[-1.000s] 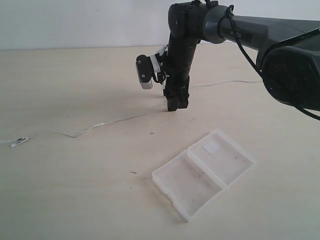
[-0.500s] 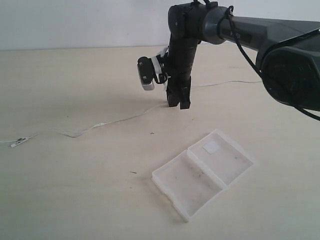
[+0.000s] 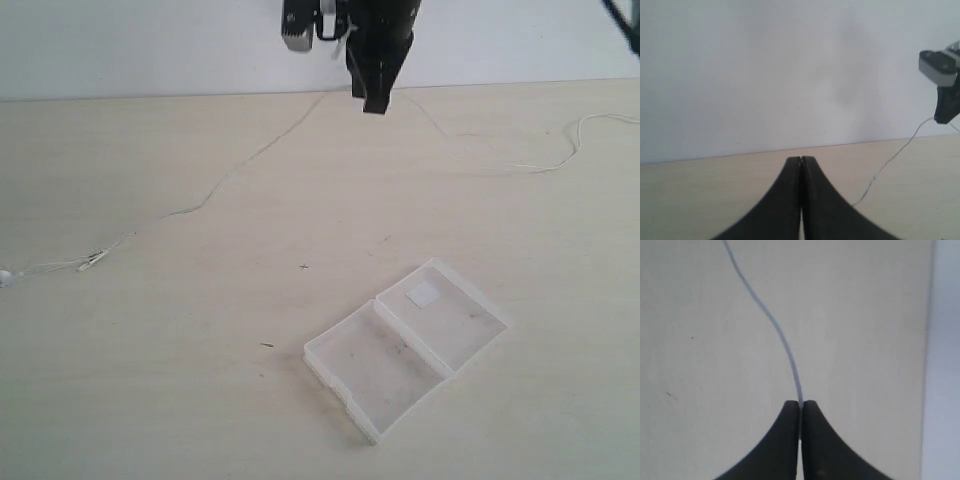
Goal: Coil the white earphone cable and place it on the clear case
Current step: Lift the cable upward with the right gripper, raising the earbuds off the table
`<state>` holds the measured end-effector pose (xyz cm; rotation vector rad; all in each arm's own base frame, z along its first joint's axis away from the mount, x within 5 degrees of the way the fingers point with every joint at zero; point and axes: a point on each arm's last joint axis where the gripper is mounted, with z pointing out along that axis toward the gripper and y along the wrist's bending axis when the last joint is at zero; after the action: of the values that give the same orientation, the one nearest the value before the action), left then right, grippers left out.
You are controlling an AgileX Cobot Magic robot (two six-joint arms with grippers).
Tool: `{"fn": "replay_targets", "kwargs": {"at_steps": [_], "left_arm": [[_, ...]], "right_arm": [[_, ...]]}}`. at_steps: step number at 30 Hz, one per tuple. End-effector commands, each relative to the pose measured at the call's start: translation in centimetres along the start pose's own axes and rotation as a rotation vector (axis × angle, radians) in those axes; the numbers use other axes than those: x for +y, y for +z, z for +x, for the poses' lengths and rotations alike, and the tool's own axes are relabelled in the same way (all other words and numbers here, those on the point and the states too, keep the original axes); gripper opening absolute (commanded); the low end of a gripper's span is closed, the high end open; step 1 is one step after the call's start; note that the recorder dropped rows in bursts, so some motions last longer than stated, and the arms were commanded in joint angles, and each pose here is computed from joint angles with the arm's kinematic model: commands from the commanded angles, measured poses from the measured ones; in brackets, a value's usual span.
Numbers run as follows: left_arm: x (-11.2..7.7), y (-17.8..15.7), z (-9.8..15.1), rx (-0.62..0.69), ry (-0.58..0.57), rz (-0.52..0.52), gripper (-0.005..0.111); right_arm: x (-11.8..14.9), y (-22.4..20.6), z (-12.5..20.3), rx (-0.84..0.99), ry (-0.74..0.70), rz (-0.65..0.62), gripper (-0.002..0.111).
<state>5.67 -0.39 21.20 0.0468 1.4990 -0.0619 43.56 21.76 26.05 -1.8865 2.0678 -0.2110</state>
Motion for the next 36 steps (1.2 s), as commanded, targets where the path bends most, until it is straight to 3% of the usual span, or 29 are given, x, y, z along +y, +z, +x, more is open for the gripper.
{"fn": "replay_targets", "kwargs": {"at_steps": [1, 24, 30, 33, 36], "left_arm": [[0.0, -0.1, 0.0, -0.006, -0.008, -0.002, 0.000], [0.0, -0.1, 0.0, -0.004, -0.008, -0.002, 0.000], [0.0, -0.1, 0.0, -0.004, -0.008, -0.002, 0.000], [0.0, -0.1, 0.0, -0.004, -0.008, -0.002, 0.000], [0.0, -0.1, 0.0, -0.004, -0.008, -0.002, 0.000]], "right_arm": [[-0.6, -5.1, 0.4, -0.050, 0.057, 0.089, 0.000], [1.4, -22.2, 3.4, -0.259, 0.249, 0.363, 0.000], [1.4, -23.0, 4.0, -0.287, 0.528, 0.375, 0.000], [1.0, -23.1, 5.2, -0.359, 0.742, 0.306, 0.000], [1.3, -24.2, 6.5, -0.451, 0.841, 0.224, 0.000]]}}
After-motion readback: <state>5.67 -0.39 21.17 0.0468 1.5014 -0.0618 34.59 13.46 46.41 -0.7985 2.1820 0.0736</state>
